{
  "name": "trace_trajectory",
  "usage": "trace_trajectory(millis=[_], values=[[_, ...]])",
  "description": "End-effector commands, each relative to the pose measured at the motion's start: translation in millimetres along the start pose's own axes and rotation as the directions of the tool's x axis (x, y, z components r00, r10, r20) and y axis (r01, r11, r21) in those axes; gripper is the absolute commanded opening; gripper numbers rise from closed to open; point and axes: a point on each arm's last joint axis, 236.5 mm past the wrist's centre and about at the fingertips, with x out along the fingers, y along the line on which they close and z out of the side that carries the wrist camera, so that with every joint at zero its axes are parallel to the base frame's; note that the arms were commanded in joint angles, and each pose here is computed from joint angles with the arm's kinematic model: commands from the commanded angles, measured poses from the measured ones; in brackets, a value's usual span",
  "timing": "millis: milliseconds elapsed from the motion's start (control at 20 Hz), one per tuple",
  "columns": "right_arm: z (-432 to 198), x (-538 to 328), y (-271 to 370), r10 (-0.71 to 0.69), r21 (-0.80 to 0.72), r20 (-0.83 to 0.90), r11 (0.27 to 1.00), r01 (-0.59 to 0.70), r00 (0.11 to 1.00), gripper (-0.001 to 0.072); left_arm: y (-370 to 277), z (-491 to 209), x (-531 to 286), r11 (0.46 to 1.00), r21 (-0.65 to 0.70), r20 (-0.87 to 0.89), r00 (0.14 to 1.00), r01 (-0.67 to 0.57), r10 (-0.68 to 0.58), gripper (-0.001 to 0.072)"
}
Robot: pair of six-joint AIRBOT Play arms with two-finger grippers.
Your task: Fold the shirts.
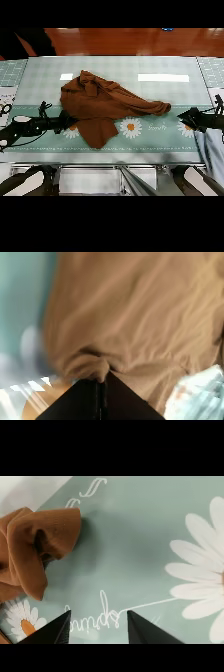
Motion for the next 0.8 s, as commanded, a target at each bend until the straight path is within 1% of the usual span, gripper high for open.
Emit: trace_trajectory(millis=[0, 100, 300, 550, 750], values=[[-14, 15, 9, 0.008, -0.024, -0.075, 1.000, -0.009, 0.997, 0.0405, 1, 3, 4, 0.995, 0.089, -0.026, 0.998, -0.052, 0.055, 0.0018], [-18, 29, 19, 0.022, -0.036, -0.105, 0.999, -0.026, 0.994, 0.0405, 2, -1, 2, 0.992, 0.111, -0.049, 0.997, -0.059, 0.065, 0.0018], [-4, 48, 40, 0.084, -0.012, -0.071, 0.996, -0.085, 0.994, 0.0406, 2, -3, 2, 0.992, 0.116, -0.058, 0.996, -0.057, 0.064, 0.0018], [31, 49, 53, 0.098, -0.021, -0.053, 0.995, -0.099, 0.994, 0.0406, 2, -3, 2, 0.992, 0.115, -0.058, 0.996, -0.057, 0.064, 0.0018], [45, 61, 71, 0.114, -0.034, -0.083, 0.992, -0.117, 0.990, 0.0406, 2, -3, 2, 0.992, 0.116, -0.057, 0.996, -0.057, 0.064, 0.0018]])
